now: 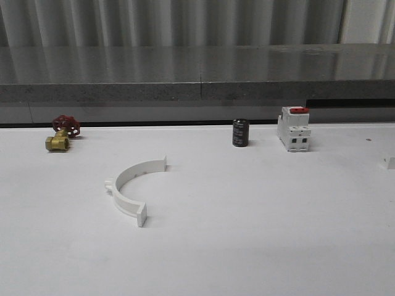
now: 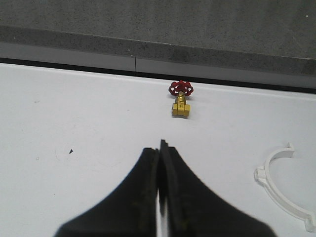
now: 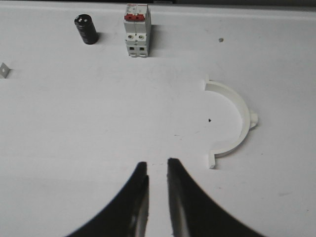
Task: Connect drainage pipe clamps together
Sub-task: 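Move the right gripper to the other white clamp half and grasp it, then carry the held clamp half toward the placed half, facing its open side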
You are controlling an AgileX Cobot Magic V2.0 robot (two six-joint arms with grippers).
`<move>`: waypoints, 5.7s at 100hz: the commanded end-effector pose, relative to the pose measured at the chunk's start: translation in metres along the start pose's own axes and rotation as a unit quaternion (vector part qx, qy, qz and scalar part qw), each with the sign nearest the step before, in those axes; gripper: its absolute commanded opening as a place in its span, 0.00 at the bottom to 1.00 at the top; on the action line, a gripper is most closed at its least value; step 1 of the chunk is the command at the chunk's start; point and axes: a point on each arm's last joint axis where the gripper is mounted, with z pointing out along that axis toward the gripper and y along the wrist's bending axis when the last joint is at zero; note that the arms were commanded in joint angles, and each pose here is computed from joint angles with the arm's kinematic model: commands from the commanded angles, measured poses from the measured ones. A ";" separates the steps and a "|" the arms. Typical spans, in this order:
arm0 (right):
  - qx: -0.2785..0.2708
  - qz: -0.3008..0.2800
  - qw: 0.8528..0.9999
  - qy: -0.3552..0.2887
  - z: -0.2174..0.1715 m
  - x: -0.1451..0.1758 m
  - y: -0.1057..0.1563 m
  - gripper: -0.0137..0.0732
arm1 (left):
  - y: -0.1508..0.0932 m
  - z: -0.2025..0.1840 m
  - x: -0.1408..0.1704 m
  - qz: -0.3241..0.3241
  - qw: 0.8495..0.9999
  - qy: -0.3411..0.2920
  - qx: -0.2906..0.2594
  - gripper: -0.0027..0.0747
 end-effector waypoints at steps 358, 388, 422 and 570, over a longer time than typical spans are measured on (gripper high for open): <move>0.049 0.010 0.947 0.317 0.258 -0.044 -0.135 0.70 | -0.001 -0.004 -0.016 0.008 0.998 -0.055 0.004 0.01; 0.035 0.028 0.939 0.341 0.269 -0.031 -0.134 0.70 | -0.001 -0.004 -0.016 0.008 0.998 -0.055 0.004 0.01; 0.031 0.037 0.932 0.358 0.265 -0.030 -0.132 0.25 | -0.001 -0.004 -0.016 0.008 0.998 -0.055 0.004 0.01; -0.007 0.047 0.970 0.239 0.237 -0.070 0.174 0.18 | -0.002 -0.004 -0.016 -0.002 0.999 -0.054 0.009 0.01</move>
